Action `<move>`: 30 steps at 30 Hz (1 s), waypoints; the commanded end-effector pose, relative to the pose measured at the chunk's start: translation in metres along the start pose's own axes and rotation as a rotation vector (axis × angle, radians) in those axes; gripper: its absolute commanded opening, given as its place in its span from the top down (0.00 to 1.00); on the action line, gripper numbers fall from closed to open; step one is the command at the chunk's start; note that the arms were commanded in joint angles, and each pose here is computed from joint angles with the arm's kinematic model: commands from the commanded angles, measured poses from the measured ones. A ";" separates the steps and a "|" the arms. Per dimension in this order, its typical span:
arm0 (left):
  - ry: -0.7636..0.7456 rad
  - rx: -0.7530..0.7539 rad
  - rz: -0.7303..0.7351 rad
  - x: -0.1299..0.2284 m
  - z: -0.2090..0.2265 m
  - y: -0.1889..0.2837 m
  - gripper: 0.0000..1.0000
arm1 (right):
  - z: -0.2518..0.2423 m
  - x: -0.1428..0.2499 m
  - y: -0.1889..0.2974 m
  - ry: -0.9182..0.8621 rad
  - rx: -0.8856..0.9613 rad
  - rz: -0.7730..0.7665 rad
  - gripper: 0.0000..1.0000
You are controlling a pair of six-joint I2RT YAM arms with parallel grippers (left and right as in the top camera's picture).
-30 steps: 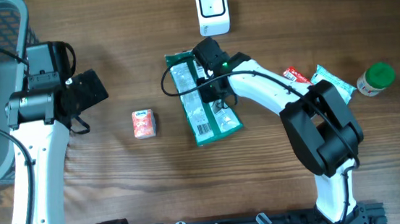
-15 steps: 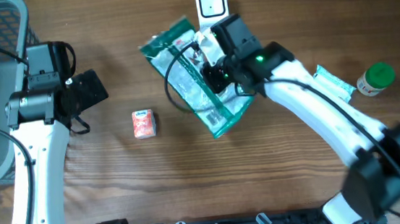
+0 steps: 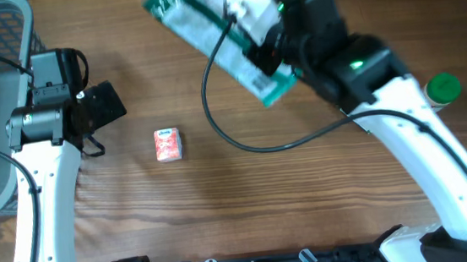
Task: Scan the item barcode
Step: 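Raise the gloves bag and hold it against the scanner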
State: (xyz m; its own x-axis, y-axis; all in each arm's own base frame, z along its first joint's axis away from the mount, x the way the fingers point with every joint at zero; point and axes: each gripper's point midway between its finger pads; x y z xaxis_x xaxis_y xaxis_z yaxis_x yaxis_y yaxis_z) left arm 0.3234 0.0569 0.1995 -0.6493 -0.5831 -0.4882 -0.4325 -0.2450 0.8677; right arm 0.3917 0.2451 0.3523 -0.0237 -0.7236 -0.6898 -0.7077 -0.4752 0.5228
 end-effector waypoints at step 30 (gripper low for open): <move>0.019 0.001 -0.033 -0.008 0.002 0.007 0.00 | -0.103 0.060 -0.210 0.520 0.642 0.337 0.96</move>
State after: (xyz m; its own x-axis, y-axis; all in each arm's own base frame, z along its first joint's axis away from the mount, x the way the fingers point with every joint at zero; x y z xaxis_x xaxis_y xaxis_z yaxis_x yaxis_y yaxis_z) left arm 0.3235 0.0570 0.1995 -0.6488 -0.5834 -0.4887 -0.4328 -0.2454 0.8675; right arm 0.5971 0.2603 0.2628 -0.0323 -0.9741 -0.2237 -0.9738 -0.0198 0.2267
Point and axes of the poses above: each gripper's point midway between its finger pads, its own y axis back along the fingers, its own z axis along the line the jaws close on, x = y × z, and after that the axes turned 15 degrees about y, right-handed
